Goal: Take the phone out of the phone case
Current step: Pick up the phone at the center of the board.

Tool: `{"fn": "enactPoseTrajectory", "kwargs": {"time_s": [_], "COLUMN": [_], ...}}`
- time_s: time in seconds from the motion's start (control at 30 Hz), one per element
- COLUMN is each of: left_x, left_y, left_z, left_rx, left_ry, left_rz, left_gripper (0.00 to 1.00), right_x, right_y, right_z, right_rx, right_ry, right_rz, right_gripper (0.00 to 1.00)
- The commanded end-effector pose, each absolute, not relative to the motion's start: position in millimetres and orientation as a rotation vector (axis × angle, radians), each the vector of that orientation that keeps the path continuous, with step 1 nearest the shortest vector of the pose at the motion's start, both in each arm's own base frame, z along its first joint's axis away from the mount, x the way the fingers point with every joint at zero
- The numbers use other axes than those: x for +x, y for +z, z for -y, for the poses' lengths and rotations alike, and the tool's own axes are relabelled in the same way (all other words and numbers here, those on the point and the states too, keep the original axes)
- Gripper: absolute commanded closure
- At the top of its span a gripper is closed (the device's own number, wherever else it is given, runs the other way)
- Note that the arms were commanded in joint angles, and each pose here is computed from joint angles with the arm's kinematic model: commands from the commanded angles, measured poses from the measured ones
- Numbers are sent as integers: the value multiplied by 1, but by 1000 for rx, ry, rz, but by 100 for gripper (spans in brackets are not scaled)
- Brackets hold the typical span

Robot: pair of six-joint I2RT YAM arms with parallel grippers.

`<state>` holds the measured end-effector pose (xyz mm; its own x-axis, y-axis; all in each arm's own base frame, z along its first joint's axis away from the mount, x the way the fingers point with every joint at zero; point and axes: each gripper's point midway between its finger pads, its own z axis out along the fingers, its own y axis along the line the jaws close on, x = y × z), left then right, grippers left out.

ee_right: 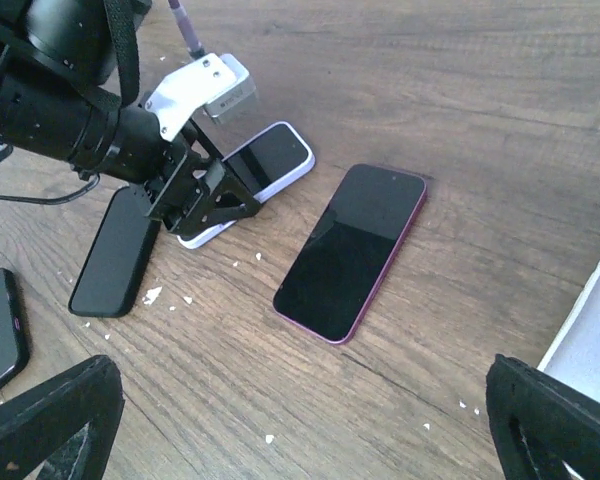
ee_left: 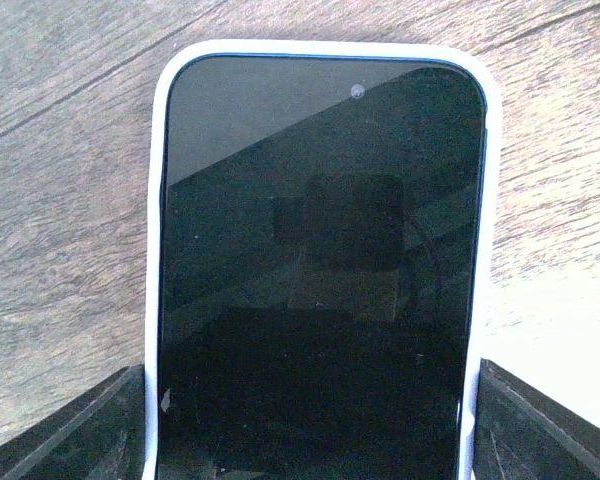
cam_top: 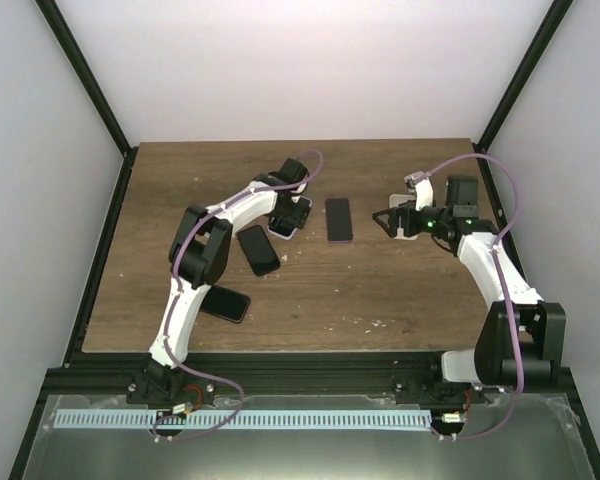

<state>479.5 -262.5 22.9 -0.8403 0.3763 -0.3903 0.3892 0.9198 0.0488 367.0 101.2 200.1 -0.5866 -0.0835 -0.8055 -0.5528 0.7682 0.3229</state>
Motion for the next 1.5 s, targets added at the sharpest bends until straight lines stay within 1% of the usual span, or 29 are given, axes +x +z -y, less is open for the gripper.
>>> {"fn": "enactPoseTrajectory", "kwargs": {"time_s": [0.0,0.13,0.33,0.43,0.5,0.53,0.57,0.7,0.77,0.83,0.93,1.07,1.2,1.33,1.47], "left_x": [447,410,318,285,279,279,279,286,289,291,292,294,313,334,350], "left_y": [7,6,-3,-10,-12,-14,-16,-16,-16,-15,-11,7,52,103,150], "left_z": [250,247,244,236,230,228,226,228,228,227,227,238,263,289,314], "left_rx": [580,607,720,735,723,720,720,733,739,743,748,722,621,492,337], "left_ry": [-4,30,19,-3,25,43,65,92,103,123,131,28,-171,-374,-593], "left_rz": [-2803,-2865,-3010,-3088,-3102,-3107,-3110,-3101,-3091,-3086,-3080,-3055,-2913,-2741,-2581], "left_gripper": [31,34,33,25,18,7,2,0,3,9,24,39,46,57,59], "right_x": [372,373,373,373,373,373,373,370,369,369,369,368,370,365,357], "right_y": [204,197,189,187,187,186,186,185,186,187,187,189,202,219,227], "right_z": [-98,-99,-100,-101,-103,-103,-103,-105,-105,-105,-105,-106,-106,-114,-127], "right_rx": [-453,-449,-443,-440,-442,-442,-443,-452,-458,-460,-458,-459,-491,-535,-565], "right_ry": [709,737,771,786,797,803,810,824,822,816,816,825,813,881,941], "right_rz": [-2109,-2133,-2151,-2156,-2158,-2159,-2159,-2160,-2155,-2152,-2151,-2153,-2142,-2132,-2138], "right_gripper": [0,0,0,0,0,0,0,0,0,0,0,2,5,12,22]}}
